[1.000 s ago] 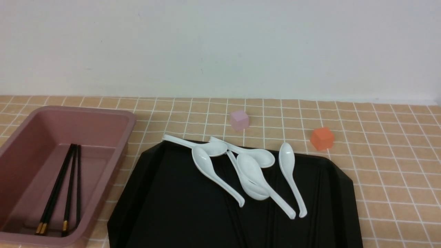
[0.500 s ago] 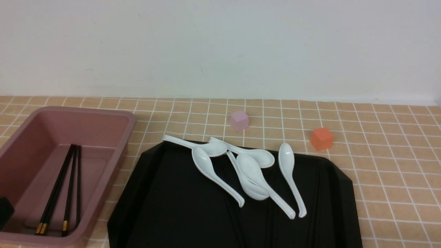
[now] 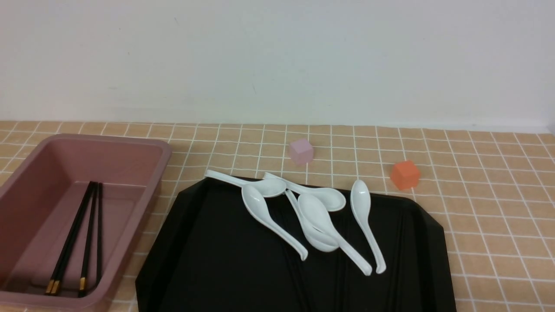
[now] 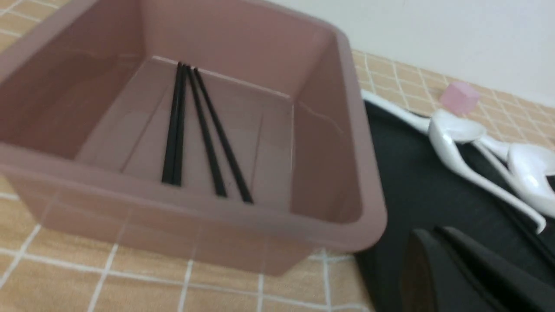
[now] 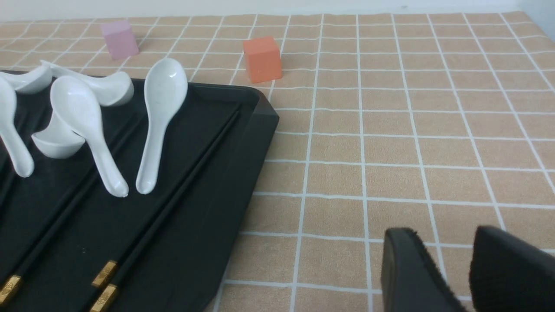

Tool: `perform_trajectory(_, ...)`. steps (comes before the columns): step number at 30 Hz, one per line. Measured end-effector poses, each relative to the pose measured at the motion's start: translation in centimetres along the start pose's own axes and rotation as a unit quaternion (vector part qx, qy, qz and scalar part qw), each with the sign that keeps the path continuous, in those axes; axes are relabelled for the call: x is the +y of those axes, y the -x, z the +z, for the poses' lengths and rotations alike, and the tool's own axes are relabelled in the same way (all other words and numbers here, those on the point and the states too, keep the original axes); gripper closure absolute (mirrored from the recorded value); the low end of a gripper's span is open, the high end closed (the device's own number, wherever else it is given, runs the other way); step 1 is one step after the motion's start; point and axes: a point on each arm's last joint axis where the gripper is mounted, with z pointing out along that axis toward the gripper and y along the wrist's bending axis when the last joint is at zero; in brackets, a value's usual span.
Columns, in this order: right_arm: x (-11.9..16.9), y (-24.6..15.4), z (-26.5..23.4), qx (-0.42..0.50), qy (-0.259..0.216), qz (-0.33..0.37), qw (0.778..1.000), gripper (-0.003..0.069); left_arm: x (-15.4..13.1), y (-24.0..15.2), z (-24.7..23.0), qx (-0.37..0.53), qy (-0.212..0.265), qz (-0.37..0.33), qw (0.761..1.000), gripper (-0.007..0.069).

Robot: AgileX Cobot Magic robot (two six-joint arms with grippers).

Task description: On brown tablecloth take chopsticks from black tray and put them in box.

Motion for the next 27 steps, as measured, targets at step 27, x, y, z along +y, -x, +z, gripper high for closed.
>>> perform_trajectory(27,0.0,0.0,0.0,0.0,0.0,0.0,1.0,0.0419,0.47,-0.92,-0.02,0.035,0.02,0.011,0.999,0.0621)
